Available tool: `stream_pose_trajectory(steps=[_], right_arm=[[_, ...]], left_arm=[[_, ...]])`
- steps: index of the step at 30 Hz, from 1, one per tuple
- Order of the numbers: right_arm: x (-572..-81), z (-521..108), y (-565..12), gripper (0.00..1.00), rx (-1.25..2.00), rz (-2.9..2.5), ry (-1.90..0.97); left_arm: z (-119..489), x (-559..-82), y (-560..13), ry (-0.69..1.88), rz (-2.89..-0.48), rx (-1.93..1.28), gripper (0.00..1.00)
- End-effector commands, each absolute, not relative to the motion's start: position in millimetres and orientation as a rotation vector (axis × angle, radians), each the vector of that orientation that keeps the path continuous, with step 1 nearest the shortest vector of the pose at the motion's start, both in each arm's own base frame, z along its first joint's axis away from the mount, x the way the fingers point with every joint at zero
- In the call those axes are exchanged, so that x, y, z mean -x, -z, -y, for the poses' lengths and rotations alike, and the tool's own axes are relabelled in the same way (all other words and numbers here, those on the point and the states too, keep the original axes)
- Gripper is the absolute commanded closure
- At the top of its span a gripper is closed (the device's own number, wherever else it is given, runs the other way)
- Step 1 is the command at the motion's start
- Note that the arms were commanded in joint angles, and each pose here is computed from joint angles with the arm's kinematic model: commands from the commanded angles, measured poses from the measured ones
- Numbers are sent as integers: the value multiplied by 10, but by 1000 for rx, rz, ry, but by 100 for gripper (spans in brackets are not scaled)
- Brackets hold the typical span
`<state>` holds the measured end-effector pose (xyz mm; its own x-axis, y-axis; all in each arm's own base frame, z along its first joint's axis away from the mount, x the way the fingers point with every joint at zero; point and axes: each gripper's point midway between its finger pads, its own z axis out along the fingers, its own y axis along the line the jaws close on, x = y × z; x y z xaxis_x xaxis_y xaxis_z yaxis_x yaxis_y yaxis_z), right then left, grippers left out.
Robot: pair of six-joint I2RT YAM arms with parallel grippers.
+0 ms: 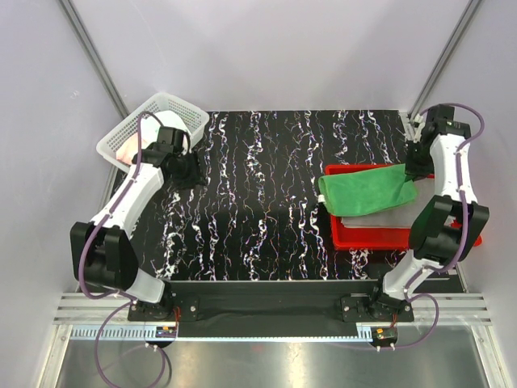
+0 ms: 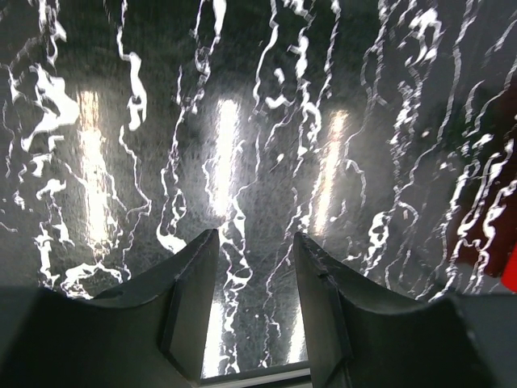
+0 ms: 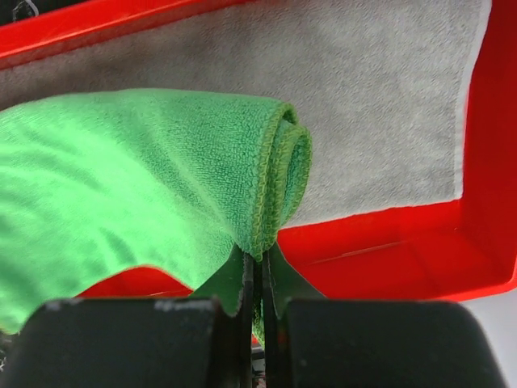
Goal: Fold and stack the towels
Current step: Neatly place the folded towel into the bin
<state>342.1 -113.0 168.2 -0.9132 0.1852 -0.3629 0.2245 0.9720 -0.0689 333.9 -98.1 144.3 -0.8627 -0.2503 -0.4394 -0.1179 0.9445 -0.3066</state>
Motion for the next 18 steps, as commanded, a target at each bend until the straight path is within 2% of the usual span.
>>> stream_pose_trajectory(steps=[1, 7, 9, 10, 13, 14, 15, 17, 18], right_arm=[[-3543, 1282, -1839, 100, -251, -2707, 177], [-3635, 1485, -1677, 99, -277, -2751, 163], [-3667, 1598, -1568, 87, -327, -2774, 200], [-3671, 1644, -1534, 76, -350, -2781, 221], [-3605, 1825, -1436, 66, -486, -2816, 271], [-3606, 1900, -1455, 59, -527, -2800, 302], [-3612, 1946, -1485, 41, -578, -2774, 312], [-3659, 2048, -1607, 27, -620, -2714, 345], [-3682, 2054, -1658, 25, -643, -2690, 346]], left_arm=[[1043, -3517, -1680, 411, -2550, 246, 53], [1035, -3561, -1720, 405, -2544, 251, 52], [1031, -3574, -1705, 396, -2550, 251, 52], [1029, -3575, -1714, 393, -2551, 252, 52], [1012, -3594, -1739, 382, -2549, 253, 51], [1015, -3606, -1763, 381, -2545, 253, 51], [1005, -3611, -1781, 377, -2541, 256, 51], [991, -3615, -1808, 368, -2537, 256, 50], [970, -3629, -1831, 352, -2528, 261, 50]])
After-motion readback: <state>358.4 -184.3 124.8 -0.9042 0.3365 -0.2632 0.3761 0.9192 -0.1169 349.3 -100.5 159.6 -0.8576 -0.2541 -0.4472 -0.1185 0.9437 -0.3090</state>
